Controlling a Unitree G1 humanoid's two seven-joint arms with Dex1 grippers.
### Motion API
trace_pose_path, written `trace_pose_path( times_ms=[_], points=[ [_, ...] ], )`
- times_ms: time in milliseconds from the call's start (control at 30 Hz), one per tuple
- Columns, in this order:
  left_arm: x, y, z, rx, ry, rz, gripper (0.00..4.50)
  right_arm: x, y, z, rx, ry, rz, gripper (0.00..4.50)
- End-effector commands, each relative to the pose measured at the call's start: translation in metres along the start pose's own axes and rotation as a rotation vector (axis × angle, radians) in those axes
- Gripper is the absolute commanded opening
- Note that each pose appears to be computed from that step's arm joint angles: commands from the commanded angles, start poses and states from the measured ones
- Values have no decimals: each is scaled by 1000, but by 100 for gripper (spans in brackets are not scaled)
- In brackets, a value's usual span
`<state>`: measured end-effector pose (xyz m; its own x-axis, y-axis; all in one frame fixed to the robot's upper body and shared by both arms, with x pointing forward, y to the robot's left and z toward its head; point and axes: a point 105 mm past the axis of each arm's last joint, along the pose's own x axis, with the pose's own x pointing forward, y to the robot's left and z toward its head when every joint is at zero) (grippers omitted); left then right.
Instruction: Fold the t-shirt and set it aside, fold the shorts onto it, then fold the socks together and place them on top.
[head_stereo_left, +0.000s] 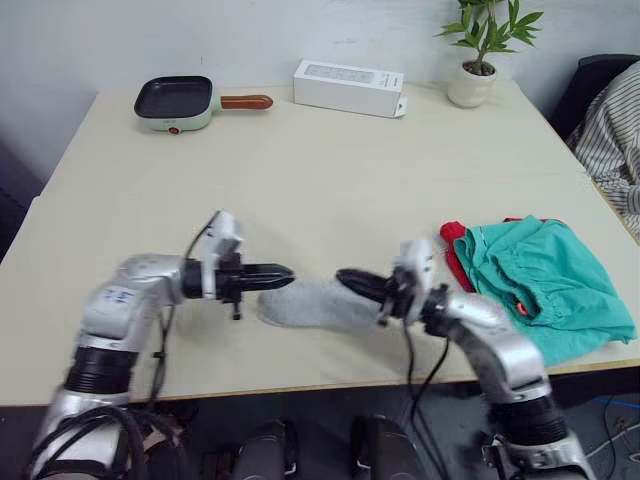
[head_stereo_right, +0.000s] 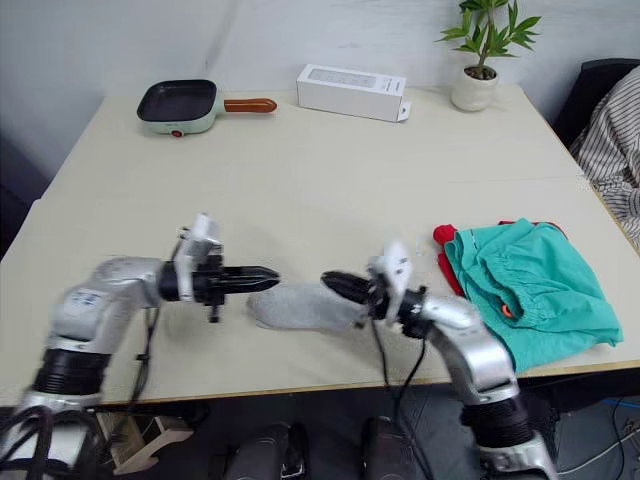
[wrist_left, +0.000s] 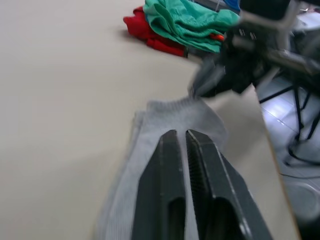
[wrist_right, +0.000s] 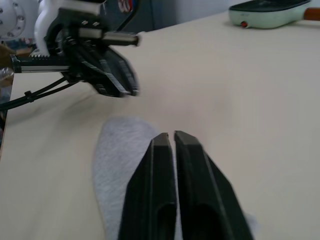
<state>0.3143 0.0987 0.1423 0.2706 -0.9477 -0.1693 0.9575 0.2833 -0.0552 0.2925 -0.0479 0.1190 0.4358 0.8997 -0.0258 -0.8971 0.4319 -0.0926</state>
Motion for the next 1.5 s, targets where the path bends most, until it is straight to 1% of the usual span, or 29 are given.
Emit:
trace_pose_path(
  times_ms=[33,67,100,167,267,367,500,533,567,600,633,700,767,833,867,900,933,1000,1033,1167,1233,1400,1500],
  points=[
    [11,9,-16,36,31,69,2,1,-5,-14,-77,23,-68,0],
    [13,10,-23,34,41,85,2,-2,-7,-18,-84,31,-81,0],
    [12,10,-34,31,72,97,2,-6,-10,-22,-94,39,-99,0],
    [10,8,-46,36,108,106,2,-14,-17,-27,-105,51,-132,0],
    [0,15,-52,30,91,189,2,-34,-32,-31,-100,57,-204,0],
    [-7,15,-46,39,16,201,2,-43,-38,-24,-61,32,-238,0],
    [-17,10,-21,22,-99,164,2,-40,-33,-11,-63,1,-180,0],
    [-23,10,-13,1,-125,163,2,-36,-30,-4,-63,-25,-151,0],
    [-32,11,-6,-36,-150,165,2,-31,-25,4,-64,-52,-114,0],
    [-43,15,-1,-125,-165,181,2,-25,-19,12,-67,-74,-71,0],
    [-55,17,0,-248,-157,194,2,-19,-14,18,-71,-87,-31,0],
    [-72,17,0,-341,-110,208,39,-9,-6,20,-88,-77,27,0],
    [-84,16,-5,-409,-29,234,88,0,-1,14,-111,-48,70,0],
    [-92,15,-15,-516,61,277,152,6,3,3,-148,-6,109,0],
    [-93,14,-17,-538,87,277,181,9,4,-3,-163,13,127,0],
    [-92,12,-18,-570,92,271,221,11,5,-7,-169,25,137,0],
    [-90,11,-19,-608,103,271,244,13,4,-11,-166,35,141,0],
    [-87,9,-21,-672,103,256,308,15,2,-17,-159,44,141,0],
    [-86,8,-28,-718,142,271,340,15,1,-22,-161,61,140,0],
    [-80,6,-53,-843,226,303,340,14,-5,-36,-167,115,138,0],
    [-73,-1,-59,-868,263,274,340,13,-5,-39,-167,125,146,0],
    [-49,-11,-51,-897,235,172,340,14,-4,-41,-164,124,149,0],
    [-39,-11,-42,-884,209,149,283,15,-2,-42,-164,125,150,0]
  ],
)
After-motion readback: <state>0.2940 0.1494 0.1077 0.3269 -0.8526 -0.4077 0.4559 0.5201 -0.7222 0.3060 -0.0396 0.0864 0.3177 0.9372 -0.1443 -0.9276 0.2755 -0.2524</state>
